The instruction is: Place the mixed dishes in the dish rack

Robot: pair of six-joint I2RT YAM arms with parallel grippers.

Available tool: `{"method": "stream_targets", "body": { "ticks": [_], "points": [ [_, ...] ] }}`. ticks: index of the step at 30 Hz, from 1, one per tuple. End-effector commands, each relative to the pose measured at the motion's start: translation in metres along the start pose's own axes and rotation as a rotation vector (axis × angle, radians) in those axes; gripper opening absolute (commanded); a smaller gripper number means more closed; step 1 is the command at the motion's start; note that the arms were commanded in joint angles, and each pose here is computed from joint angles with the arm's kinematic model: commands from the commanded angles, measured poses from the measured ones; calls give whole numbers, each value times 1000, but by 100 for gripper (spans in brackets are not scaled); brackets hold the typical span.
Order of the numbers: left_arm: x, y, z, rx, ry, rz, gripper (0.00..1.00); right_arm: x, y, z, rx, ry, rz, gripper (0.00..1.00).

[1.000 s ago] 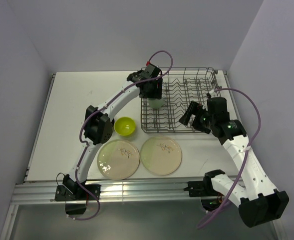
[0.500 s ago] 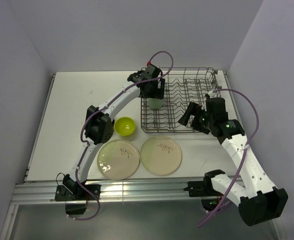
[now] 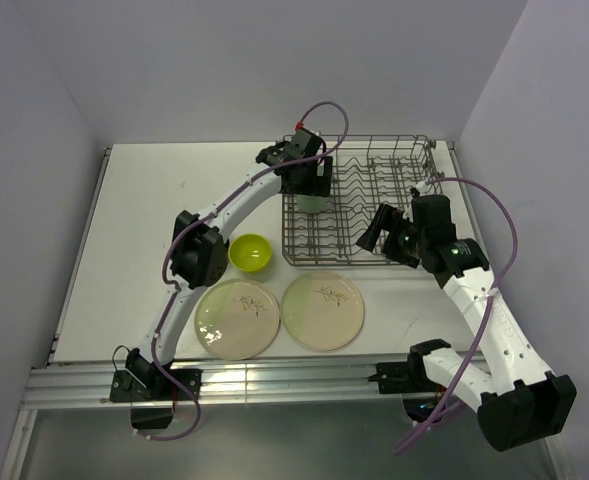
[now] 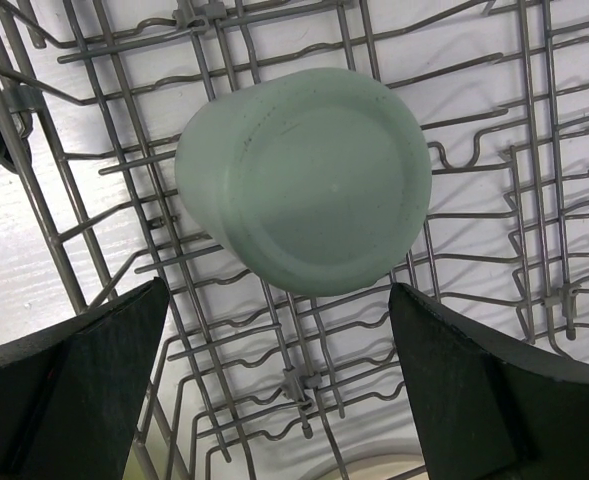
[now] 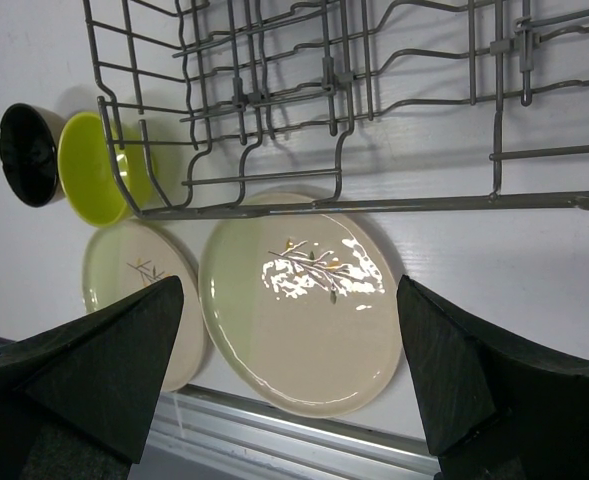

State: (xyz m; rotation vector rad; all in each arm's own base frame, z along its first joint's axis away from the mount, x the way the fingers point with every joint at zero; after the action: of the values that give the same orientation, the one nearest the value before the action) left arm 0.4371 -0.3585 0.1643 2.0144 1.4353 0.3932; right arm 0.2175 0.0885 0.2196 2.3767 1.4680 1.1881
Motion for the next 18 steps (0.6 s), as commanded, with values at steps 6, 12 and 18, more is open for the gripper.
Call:
{"method": "stream_targets", "body": {
  "ticks": [6,12,18],
  "points": [
    [5,28,-65,-125,27,-7,99,6,2,3,-10,36,-19,94],
    [9,15,-112,-169,16,-21,99,15,-4,-2,-24,22,-53,94],
    [1,8,-165,-234,-12,-33,99,35,-18,-3,-13,42,-88,93]
  ]
}}
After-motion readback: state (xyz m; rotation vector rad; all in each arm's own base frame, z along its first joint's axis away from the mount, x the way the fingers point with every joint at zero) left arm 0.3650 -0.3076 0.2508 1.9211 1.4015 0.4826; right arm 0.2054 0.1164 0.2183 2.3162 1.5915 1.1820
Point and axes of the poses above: each gripper's point midway between its finger pads, its own z axis out along the fingers, its own x axis along the line the jaws close on, y = z × x, the point moved 5 cm from there along -z, back along the fingers, and after that the axes turned 9 degrees about z, right-handed, at the moved point
